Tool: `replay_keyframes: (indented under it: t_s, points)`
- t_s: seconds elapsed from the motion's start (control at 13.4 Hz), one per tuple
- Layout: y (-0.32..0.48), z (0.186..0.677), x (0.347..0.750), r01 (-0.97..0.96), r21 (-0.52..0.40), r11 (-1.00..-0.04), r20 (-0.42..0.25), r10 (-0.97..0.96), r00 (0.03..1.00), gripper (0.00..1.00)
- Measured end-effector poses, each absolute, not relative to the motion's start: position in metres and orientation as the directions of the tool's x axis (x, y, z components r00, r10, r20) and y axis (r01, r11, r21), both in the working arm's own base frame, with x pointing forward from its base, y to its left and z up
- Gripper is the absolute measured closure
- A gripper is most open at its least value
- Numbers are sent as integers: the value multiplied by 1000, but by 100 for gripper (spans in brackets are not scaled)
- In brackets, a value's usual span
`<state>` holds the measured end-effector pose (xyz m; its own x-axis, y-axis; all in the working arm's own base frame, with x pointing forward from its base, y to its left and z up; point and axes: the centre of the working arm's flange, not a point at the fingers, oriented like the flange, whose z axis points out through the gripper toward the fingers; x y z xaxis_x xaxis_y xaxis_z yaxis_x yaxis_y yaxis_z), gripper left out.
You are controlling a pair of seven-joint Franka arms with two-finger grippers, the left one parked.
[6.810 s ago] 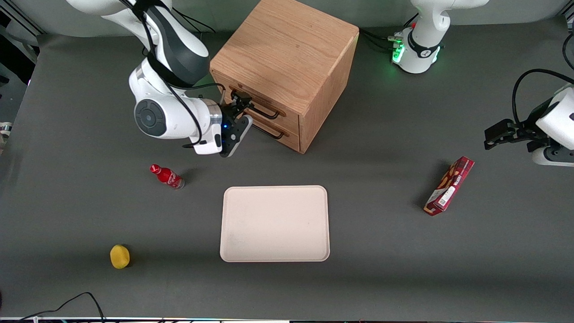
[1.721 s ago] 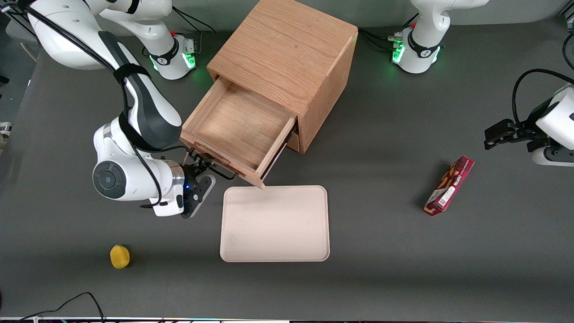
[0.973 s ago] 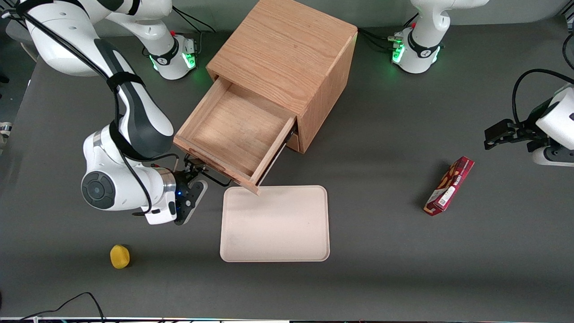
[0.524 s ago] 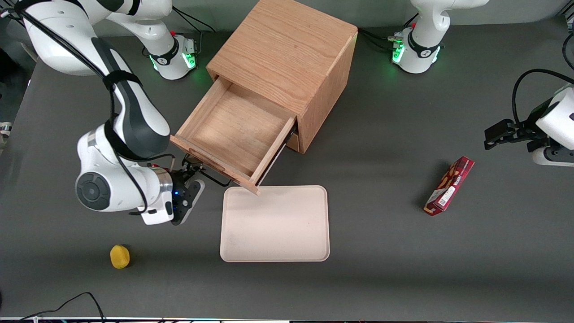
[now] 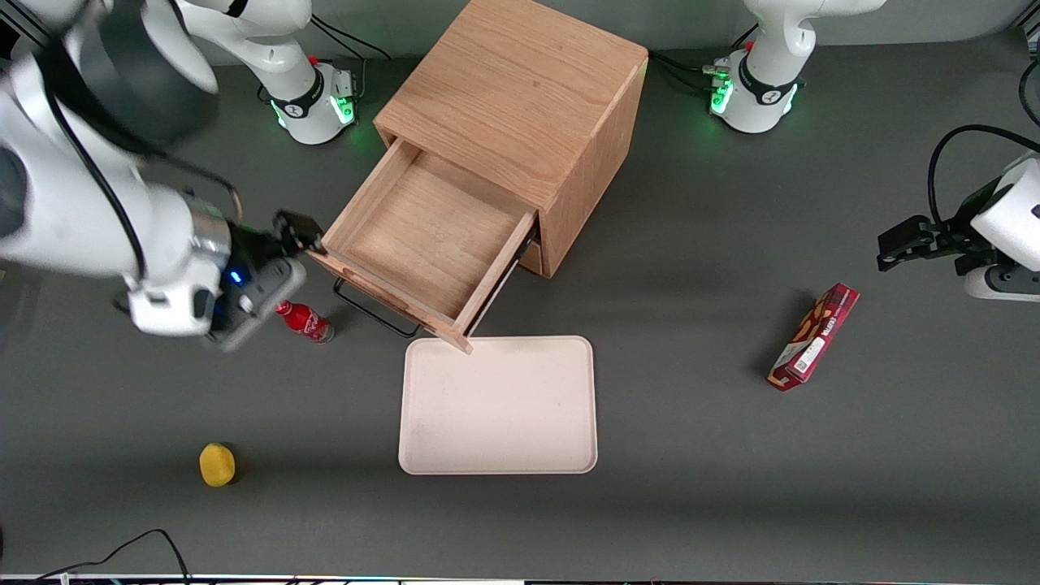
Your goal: Open upper drawer
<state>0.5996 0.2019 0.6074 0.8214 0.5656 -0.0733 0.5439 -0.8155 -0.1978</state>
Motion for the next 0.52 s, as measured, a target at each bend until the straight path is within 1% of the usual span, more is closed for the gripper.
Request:
replay_keyframes:
  t_s: [0.15,0.37,0.52]
  points:
    - [188,645,580,476,-152,-866,-58,489,871,0]
    - [137,668,578,285,-103,-953,-53,291,955,0]
    - [126,669,566,198,-84,-977,-95,206,974,0]
